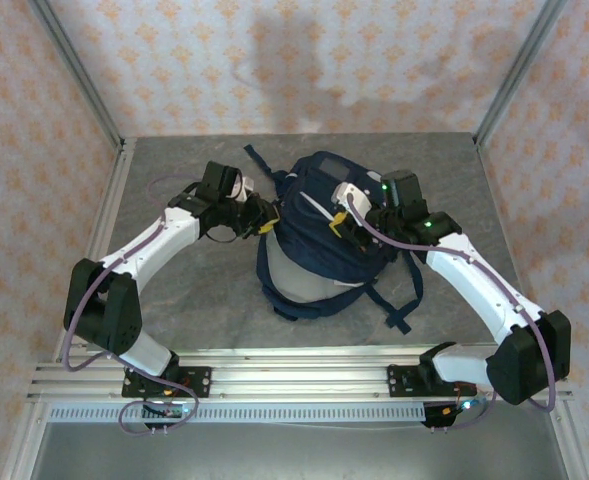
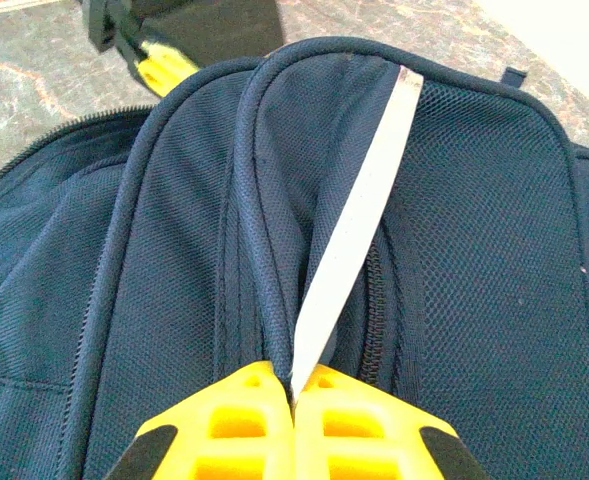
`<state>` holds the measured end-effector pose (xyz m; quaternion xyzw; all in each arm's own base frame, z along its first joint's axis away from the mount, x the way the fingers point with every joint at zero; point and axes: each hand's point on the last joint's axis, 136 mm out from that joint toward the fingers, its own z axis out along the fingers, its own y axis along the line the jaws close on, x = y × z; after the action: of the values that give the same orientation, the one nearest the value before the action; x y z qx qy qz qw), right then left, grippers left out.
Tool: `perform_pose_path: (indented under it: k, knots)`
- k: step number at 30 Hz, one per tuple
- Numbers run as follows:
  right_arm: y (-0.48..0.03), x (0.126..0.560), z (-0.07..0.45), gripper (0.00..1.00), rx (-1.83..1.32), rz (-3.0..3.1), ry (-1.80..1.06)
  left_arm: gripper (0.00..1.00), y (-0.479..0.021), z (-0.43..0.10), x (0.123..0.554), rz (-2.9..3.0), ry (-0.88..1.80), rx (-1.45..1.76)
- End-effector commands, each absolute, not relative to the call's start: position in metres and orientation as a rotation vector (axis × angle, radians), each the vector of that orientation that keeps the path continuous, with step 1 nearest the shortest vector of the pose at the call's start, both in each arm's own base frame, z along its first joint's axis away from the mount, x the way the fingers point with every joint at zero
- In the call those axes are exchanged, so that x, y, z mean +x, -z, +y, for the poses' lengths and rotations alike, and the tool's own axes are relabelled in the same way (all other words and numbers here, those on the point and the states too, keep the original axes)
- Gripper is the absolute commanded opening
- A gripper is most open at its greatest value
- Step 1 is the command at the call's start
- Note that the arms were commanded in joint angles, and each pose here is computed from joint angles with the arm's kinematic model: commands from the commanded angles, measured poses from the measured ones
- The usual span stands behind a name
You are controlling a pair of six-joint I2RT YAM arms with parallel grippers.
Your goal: Pack the student bag
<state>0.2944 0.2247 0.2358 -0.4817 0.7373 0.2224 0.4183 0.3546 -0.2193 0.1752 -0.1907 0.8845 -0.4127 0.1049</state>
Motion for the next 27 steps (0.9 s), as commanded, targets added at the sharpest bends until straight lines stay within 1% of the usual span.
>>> perform_pose_path:
  k: [1, 3, 7, 13, 16, 17, 19, 22, 25, 27]
  knots:
    - [-0.268, 0.311, 0.227, 0.0, -1.106, 1.747, -0.517, 0.08, -0.178, -0.219, 0.347, 2.579, 1.219, -0.549]
    - [-0.272, 0.318, 0.226, 0.0, -1.059, 1.751, -0.508, 0.0, -0.177, -0.216, 0.346, 2.571, 1.214, -0.564]
    - [-0.284, 0.335, 0.222, 0.0, -0.902, 1.77, -0.534, 0.0, -0.177, -0.199, 0.348, 2.524, 1.169, -0.629]
    - [-0.303, 0.362, 0.212, 0.0, -0.55, 1.776, -0.601, 0.0, -0.176, -0.157, 0.357, 2.387, 1.063, -0.81]
    - [-0.313, 0.366, 0.218, 0.0, -0.416, 1.757, -0.724, 0.0, -0.179, -0.139, 0.364, 2.304, 1.002, -0.883]
    - [-0.315, 0.367, 0.223, 0.0, -0.376, 1.769, -0.762, 0.02, -0.181, -0.137, 0.367, 2.283, 0.994, -0.889]
    - [-0.317, 0.37, 0.235, 0.0, -0.334, 1.813, -0.804, 0.16, -0.19, -0.141, 0.376, 2.265, 1.017, -0.843]
    - [-0.315, 0.375, 0.252, 0.0, -0.334, 1.896, -0.76, 0.34, -0.202, -0.145, 0.38, 2.317, 0.998, -0.758]
    - [-0.316, 0.381, 0.264, 0.0, -0.313, 1.968, -0.738, 0.5, -0.215, -0.131, 0.37, 2.345, 0.866, -0.707]
    - [-0.315, 0.384, 0.275, 0.0, -0.311, 1.977, -0.751, 0.58, -0.224, -0.116, 0.36, 2.353, 0.761, -0.686]
